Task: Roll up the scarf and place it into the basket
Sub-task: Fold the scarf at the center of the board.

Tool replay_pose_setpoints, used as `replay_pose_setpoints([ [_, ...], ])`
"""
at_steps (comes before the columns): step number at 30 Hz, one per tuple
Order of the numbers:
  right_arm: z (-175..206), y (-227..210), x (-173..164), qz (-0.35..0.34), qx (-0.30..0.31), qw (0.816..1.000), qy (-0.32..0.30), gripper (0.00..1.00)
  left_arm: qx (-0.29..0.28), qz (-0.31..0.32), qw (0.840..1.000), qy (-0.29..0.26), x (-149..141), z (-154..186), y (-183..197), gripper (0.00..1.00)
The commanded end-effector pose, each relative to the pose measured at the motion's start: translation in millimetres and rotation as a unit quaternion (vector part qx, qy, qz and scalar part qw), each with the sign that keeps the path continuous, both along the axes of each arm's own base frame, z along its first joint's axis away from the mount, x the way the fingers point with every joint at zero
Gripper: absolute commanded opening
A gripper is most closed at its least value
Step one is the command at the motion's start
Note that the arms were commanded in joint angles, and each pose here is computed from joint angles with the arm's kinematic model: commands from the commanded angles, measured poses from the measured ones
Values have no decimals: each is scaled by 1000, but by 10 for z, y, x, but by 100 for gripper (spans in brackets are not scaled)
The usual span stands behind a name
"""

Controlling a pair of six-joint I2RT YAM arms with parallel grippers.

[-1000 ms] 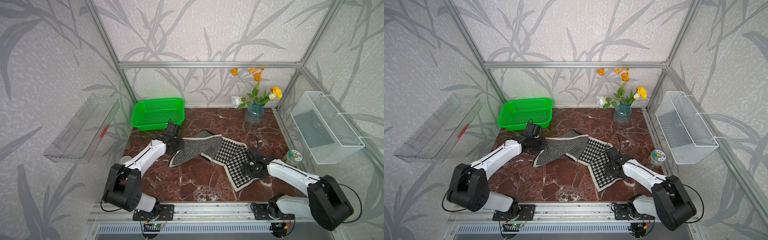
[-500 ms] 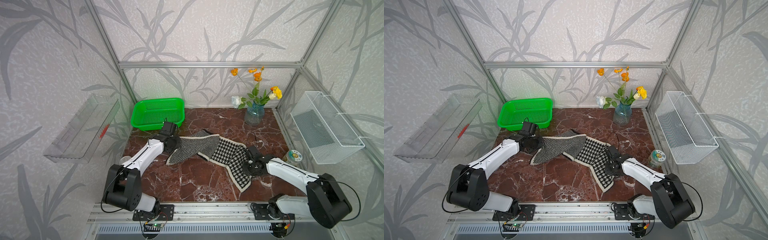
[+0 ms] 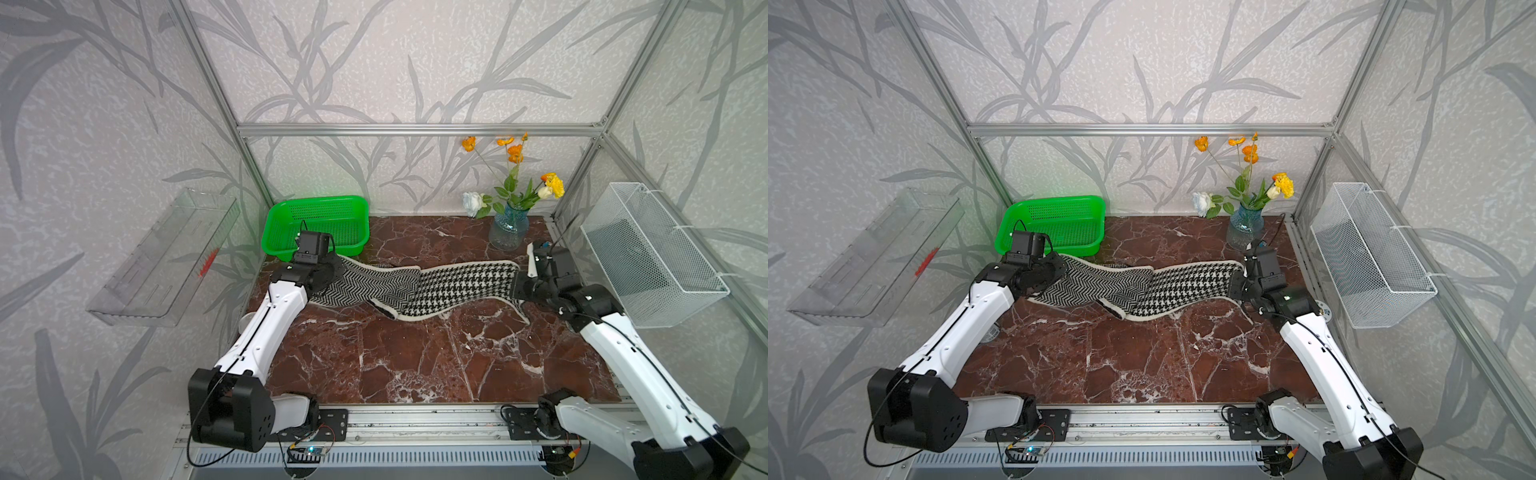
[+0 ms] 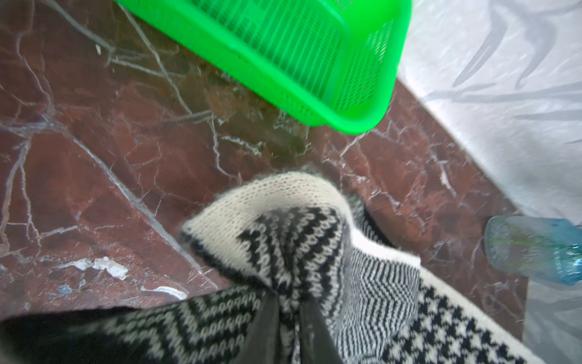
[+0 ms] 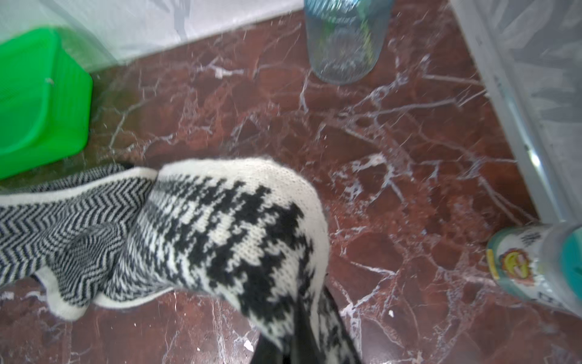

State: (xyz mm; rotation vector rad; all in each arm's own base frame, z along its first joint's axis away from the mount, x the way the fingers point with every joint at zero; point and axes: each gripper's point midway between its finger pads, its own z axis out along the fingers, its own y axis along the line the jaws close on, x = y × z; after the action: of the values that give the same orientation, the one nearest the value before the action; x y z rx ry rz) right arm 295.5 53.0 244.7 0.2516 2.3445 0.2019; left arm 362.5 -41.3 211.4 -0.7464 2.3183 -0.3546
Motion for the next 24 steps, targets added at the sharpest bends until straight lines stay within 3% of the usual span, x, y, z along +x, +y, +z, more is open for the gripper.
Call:
replay_pose_setpoints([
  [1, 258, -156, -22, 6, -13, 1000, -17, 0, 9, -6, 1000, -7, -37, 220, 34, 17],
  [10, 554, -449, 92, -14, -6, 999, -49, 0, 49, 12, 999, 14, -124, 230, 247, 17],
  [20, 1037, -849, 138, -53, 10, 994, -93, 1, 86, 99, 991, 13, -183, 469, 919, 17],
  [24, 1243, -965, 111, -74, 2, 991, -107, 2, 76, 129, 989, 9, -196, 485, 1094, 17],
])
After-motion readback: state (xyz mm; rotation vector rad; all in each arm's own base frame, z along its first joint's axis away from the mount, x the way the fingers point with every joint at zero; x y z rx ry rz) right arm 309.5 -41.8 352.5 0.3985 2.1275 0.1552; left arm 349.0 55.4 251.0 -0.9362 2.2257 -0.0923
